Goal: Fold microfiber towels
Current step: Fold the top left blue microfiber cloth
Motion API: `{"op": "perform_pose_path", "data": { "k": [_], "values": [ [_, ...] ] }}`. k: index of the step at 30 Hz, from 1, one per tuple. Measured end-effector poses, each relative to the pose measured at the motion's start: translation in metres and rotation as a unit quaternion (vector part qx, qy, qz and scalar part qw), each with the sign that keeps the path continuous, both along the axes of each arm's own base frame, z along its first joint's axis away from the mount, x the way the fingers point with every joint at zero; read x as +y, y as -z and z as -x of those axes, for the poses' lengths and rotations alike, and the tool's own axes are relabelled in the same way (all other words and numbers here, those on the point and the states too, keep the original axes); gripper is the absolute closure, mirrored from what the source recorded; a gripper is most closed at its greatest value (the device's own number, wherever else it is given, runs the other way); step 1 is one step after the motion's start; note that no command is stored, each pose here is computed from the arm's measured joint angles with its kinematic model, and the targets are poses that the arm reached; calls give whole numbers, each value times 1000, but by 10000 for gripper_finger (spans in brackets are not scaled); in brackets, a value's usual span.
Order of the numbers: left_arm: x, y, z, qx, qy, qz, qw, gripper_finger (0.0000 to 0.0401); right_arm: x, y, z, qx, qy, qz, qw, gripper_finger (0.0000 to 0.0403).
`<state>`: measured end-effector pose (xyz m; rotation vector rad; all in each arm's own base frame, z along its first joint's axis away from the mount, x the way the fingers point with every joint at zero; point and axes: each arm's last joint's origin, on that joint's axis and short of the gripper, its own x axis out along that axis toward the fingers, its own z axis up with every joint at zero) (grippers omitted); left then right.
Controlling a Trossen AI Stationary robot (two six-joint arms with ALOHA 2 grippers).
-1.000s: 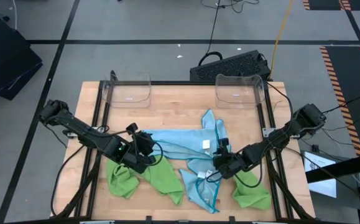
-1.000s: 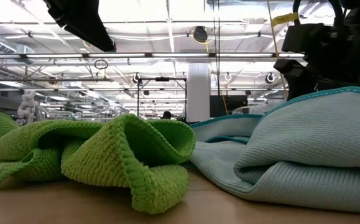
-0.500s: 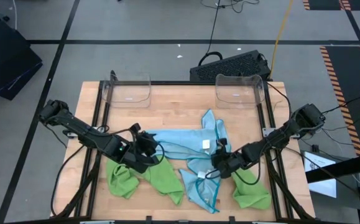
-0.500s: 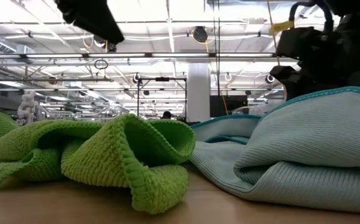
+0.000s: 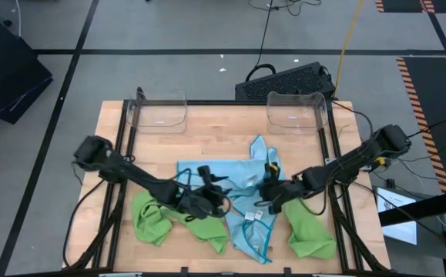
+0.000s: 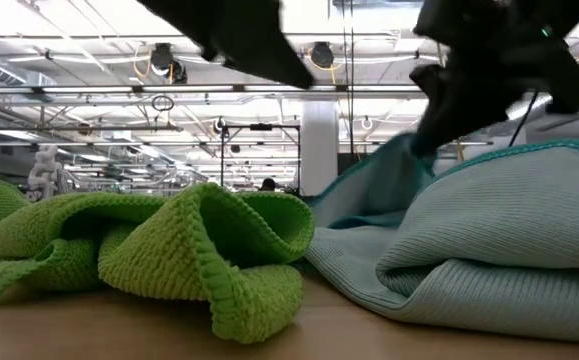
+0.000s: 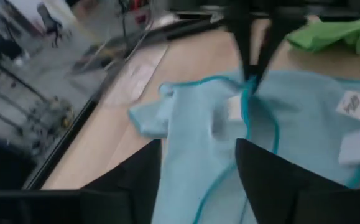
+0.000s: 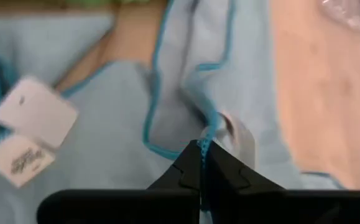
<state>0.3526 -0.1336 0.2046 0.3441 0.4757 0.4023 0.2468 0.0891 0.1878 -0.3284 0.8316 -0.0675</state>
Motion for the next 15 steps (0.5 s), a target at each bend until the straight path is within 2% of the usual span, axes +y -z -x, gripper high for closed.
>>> {"op": "perform_pose_path", "data": {
  "k": [3,8,13,15],
  "values": [
    [1,15,-16,-20,11,-22,999,145,-9,-14,3,-27,18,-15,999,400],
    [7,34,-39,-72,48,-11,996,90,-19,-29,7,-60,42,-36,997,401],
    [21,50,-50,-87,21,-43,995,66,-22,-30,6,-62,51,-41,996,401],
    [26,54,-53,-84,27,-40,995,64,-24,-29,5,-62,59,-46,995,401]
  ]
}}
